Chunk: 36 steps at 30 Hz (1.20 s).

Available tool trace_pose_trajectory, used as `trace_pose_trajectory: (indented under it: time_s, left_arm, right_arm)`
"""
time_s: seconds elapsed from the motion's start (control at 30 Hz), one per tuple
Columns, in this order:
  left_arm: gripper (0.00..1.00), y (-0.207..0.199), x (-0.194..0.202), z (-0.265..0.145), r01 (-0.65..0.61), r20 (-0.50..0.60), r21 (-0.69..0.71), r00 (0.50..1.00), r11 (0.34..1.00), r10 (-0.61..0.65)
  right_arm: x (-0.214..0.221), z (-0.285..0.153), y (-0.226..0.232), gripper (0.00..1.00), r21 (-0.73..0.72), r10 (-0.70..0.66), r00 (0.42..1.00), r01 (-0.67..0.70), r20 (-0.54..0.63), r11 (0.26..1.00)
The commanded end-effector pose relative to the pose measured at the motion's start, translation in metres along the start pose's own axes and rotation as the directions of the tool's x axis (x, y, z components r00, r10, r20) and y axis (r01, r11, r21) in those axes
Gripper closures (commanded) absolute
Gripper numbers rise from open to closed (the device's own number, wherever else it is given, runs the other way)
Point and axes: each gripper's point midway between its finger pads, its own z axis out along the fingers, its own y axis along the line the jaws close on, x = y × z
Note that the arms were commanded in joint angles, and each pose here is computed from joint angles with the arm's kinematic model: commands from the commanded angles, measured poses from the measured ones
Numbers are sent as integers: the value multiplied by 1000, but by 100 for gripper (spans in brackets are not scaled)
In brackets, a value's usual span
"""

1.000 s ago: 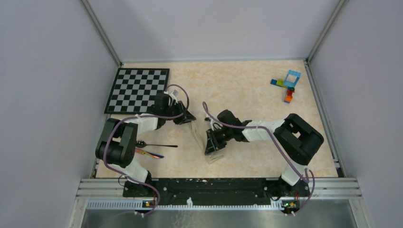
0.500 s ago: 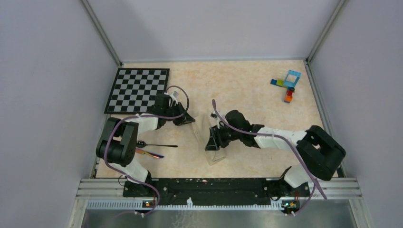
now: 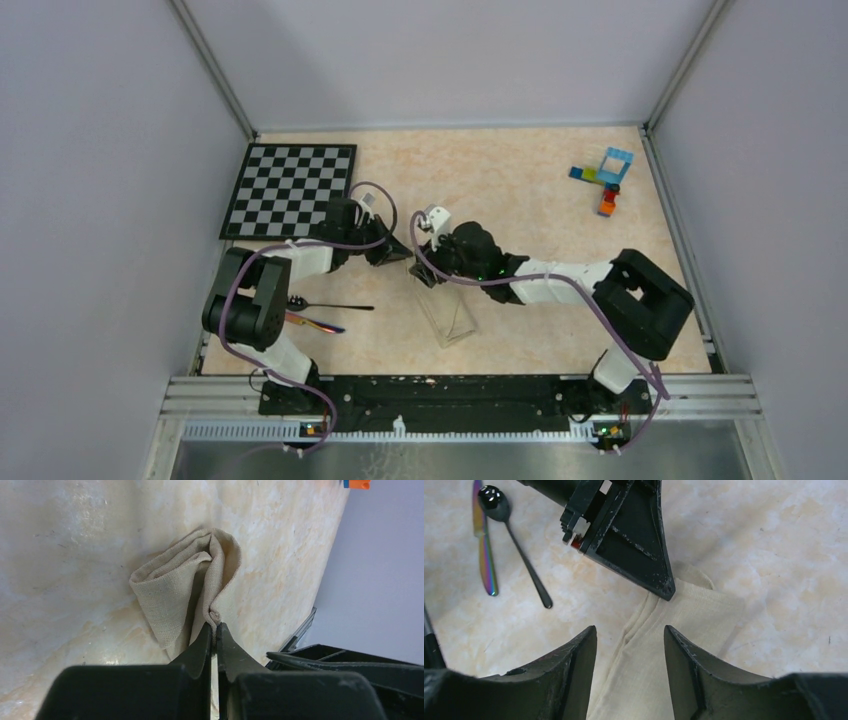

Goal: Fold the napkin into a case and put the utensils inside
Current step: Pick up the top corner of the smaller rectangle folded napkin from the center of the board.

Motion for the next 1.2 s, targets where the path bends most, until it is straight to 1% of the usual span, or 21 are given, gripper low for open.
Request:
trace_pose_trajectory:
  time_s: [0.0,0.13,0.27,0.5,0.73,0.8,0.93,1.17]
  left_arm:
    - [100,-13,-6,-2,23,10,40,1000,999,-23]
    - [100,-10,-4,-3,62,0,33,998,998,-62]
    - [100,-12,-4,-3,81,-8,42,997,996,-81]
    - [100,-10,-4,-3,98,-10,37,995,995,-98]
    - [100,-11,-5,-3,101,-10,37,995,994,-101]
    - [100,-11,-6,-3,101,-7,36,995,994,-101]
    - [100,-12,-7,-5,104,-3,34,995,994,-104]
    - [100,-11,-7,-6,103,3,31,995,994,-103]
  right_arm:
    - [-37,21,2,49,91,-125,986,115,109,989]
    - [-22,29,-2,47,171,-149,986,135,77,976]
    - [-11,33,-13,47,242,-148,987,128,64,962]
    - [-8,44,-11,55,251,-158,986,139,57,958]
    - [-4,52,-4,55,245,-132,990,114,55,963]
    - [-2,54,-6,58,273,-129,991,113,42,955]
    - [2,51,-13,69,327,-130,991,113,32,938]
    - [2,50,-15,87,345,-120,992,100,37,933]
